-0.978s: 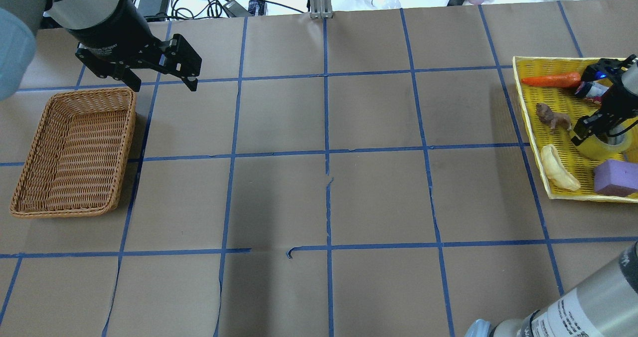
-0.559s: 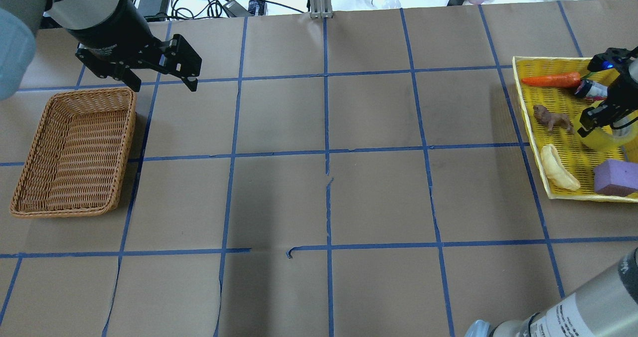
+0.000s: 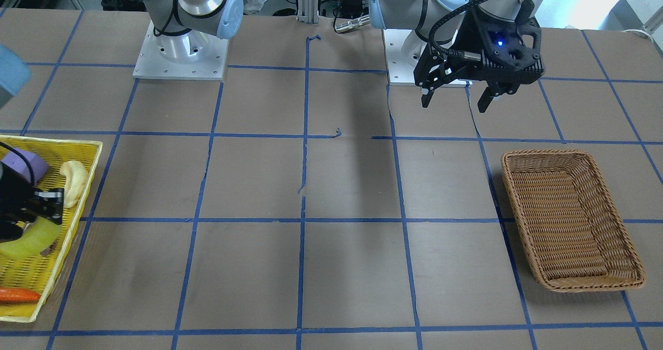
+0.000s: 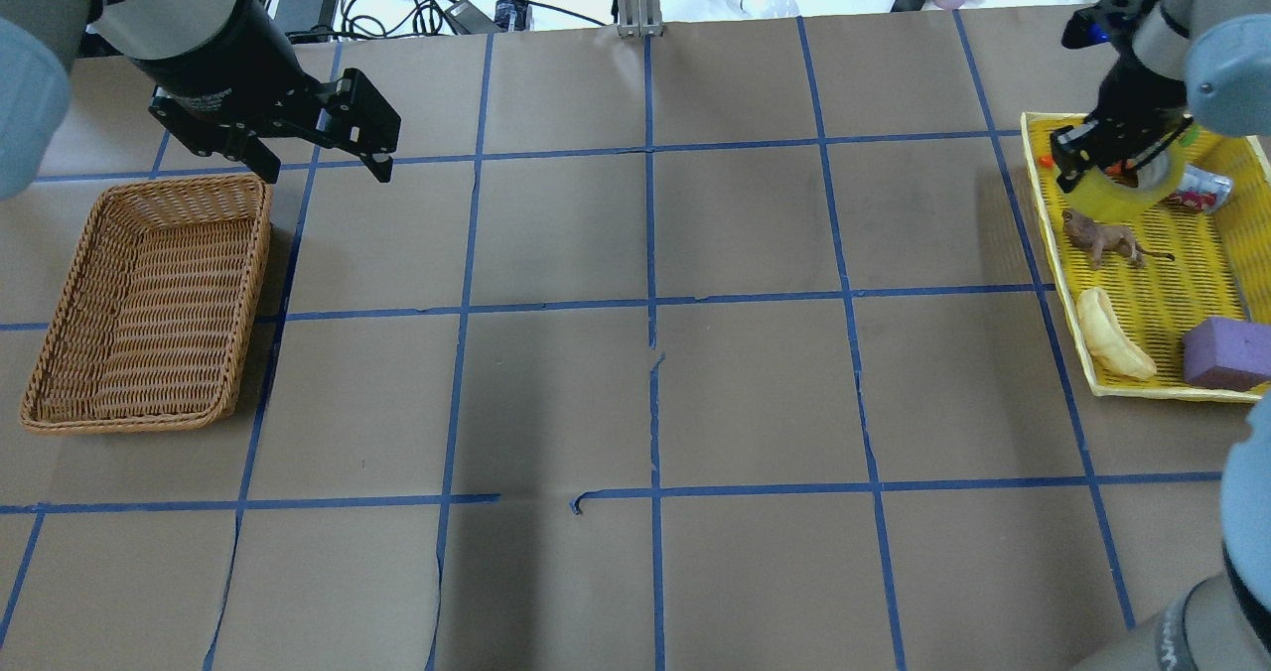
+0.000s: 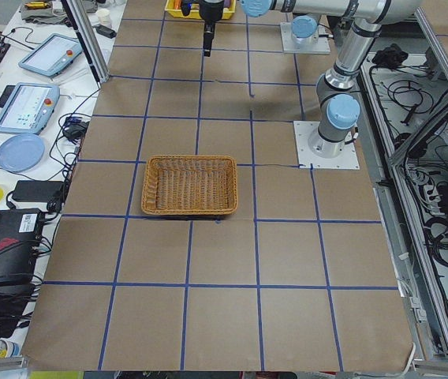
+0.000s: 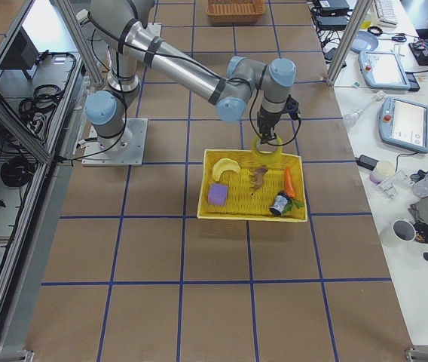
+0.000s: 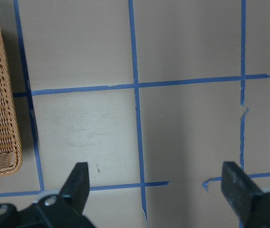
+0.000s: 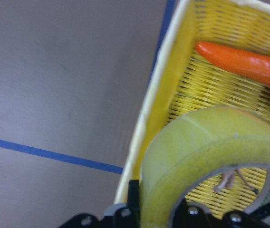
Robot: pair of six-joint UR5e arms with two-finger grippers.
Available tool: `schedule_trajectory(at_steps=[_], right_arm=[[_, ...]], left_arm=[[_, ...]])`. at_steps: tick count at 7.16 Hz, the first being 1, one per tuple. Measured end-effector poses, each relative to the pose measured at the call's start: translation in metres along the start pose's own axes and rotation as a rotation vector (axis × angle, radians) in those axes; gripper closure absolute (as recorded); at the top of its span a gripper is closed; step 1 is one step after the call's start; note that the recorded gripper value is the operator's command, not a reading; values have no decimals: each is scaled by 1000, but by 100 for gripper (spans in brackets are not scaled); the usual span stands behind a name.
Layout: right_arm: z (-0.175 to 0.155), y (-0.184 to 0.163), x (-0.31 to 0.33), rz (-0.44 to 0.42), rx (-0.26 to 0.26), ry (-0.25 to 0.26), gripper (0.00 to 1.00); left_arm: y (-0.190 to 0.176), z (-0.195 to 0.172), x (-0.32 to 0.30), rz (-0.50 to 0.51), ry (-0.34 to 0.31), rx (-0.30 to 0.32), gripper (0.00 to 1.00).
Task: Transfer tape with both arms
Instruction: 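Carry the tape roll with the right gripper to the table center and lower it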
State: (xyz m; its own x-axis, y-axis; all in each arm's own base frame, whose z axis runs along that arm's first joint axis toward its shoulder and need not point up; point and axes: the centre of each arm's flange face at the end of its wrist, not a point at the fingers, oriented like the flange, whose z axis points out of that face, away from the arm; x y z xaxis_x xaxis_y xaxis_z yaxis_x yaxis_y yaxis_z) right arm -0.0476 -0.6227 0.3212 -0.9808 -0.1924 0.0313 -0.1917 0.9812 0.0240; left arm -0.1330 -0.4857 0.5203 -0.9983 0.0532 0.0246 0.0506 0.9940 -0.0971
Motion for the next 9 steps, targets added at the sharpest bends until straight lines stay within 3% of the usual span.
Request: schedule_trajectory(at_steps=[2,3,6,8,9], right_arm=[[2,-29,-116,184,26,-29,100],[11,-44,-164,262,48,-79,100],[33,-93,-288,389,75,-188,100],[51,-96,-365,417,37,-210,100],[60,-81,-396,426,-14,-190,100]], left_arm=[[0,0,-1,0,0,0,0],[0,0,-1,0,0,1,0],[0,0,0,-1,0,1,0],[0,0,-1,-1,0,0,0],[0,0,-1,-2,0,0,0]])
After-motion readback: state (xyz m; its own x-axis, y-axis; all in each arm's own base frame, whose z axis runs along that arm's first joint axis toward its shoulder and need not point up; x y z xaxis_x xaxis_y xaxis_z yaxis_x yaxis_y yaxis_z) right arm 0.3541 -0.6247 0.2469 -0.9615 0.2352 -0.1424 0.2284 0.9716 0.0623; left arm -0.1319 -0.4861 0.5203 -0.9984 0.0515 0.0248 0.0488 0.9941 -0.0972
